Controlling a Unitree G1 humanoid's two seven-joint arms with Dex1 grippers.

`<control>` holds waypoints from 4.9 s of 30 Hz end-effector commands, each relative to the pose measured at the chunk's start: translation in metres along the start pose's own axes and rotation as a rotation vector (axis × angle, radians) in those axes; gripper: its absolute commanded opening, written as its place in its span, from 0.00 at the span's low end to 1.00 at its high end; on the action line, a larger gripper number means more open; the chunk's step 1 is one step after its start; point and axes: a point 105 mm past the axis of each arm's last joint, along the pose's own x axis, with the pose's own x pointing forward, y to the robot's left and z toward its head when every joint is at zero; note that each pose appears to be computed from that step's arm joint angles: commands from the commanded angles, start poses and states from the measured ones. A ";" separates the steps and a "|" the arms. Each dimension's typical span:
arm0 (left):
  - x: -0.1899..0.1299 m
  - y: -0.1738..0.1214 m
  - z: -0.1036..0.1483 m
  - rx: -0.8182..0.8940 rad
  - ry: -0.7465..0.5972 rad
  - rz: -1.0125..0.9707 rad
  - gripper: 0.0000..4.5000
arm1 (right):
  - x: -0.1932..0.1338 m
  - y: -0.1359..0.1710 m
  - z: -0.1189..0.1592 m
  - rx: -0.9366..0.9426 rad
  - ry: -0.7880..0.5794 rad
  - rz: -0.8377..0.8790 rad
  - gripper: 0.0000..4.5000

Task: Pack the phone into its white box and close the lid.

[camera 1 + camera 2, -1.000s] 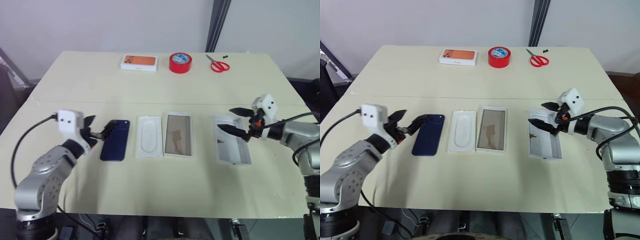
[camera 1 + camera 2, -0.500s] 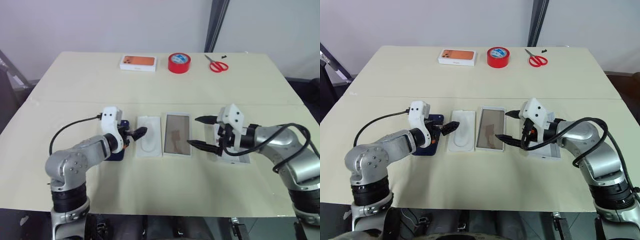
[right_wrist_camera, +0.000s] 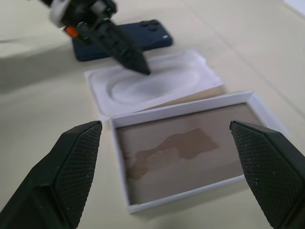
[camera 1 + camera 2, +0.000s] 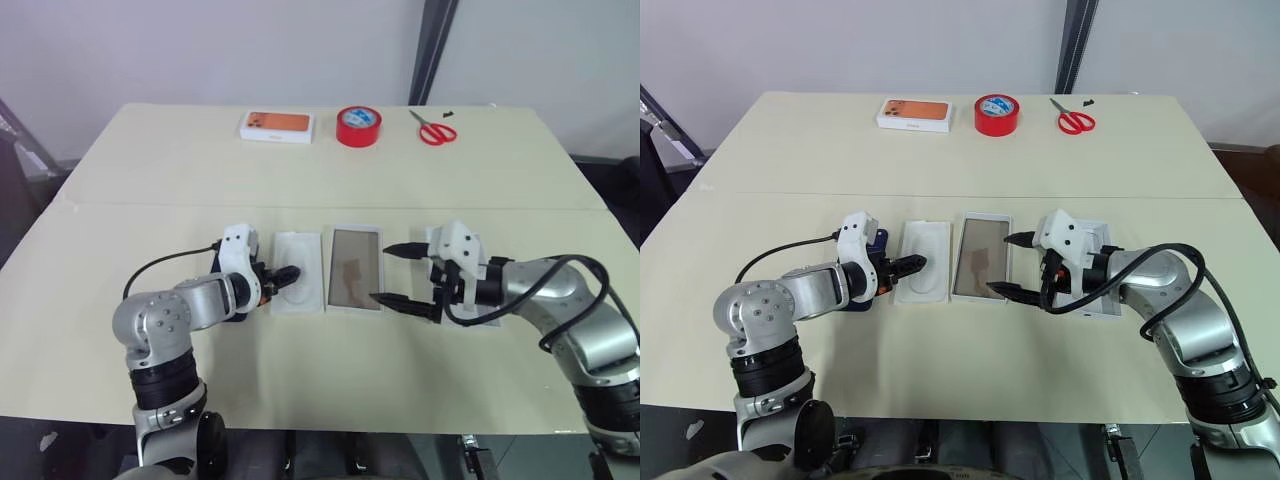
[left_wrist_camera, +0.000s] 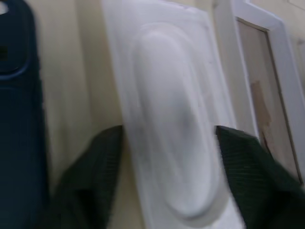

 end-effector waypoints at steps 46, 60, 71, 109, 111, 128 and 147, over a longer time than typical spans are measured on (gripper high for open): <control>0.016 -0.088 0.038 -0.118 -0.098 -0.432 0.94 | 0.005 -0.030 0.006 -0.063 0.032 -0.167 0.95; -0.040 -0.005 0.057 0.252 -0.281 -0.220 0.95 | 0.068 -0.047 -0.001 -0.037 0.204 -0.301 0.01; -0.057 0.007 0.035 0.501 -0.257 -0.302 0.95 | 0.074 -0.061 -0.020 -0.145 0.393 -0.395 0.01; -0.050 -0.007 0.019 0.506 -0.248 -0.344 0.95 | 0.079 -0.050 -0.031 -0.248 0.411 -0.265 0.01; -0.050 -0.007 0.019 0.507 -0.247 -0.344 0.95 | 0.077 -0.043 -0.032 -0.252 0.416 -0.227 0.01; -0.058 -0.006 0.023 0.558 -0.255 -0.354 0.95 | 0.065 -0.047 0.008 -0.242 0.227 -0.213 0.01; -0.075 0.000 -0.009 0.839 -0.141 -0.475 0.95 | 0.042 0.025 -0.034 -0.148 0.261 0.080 0.88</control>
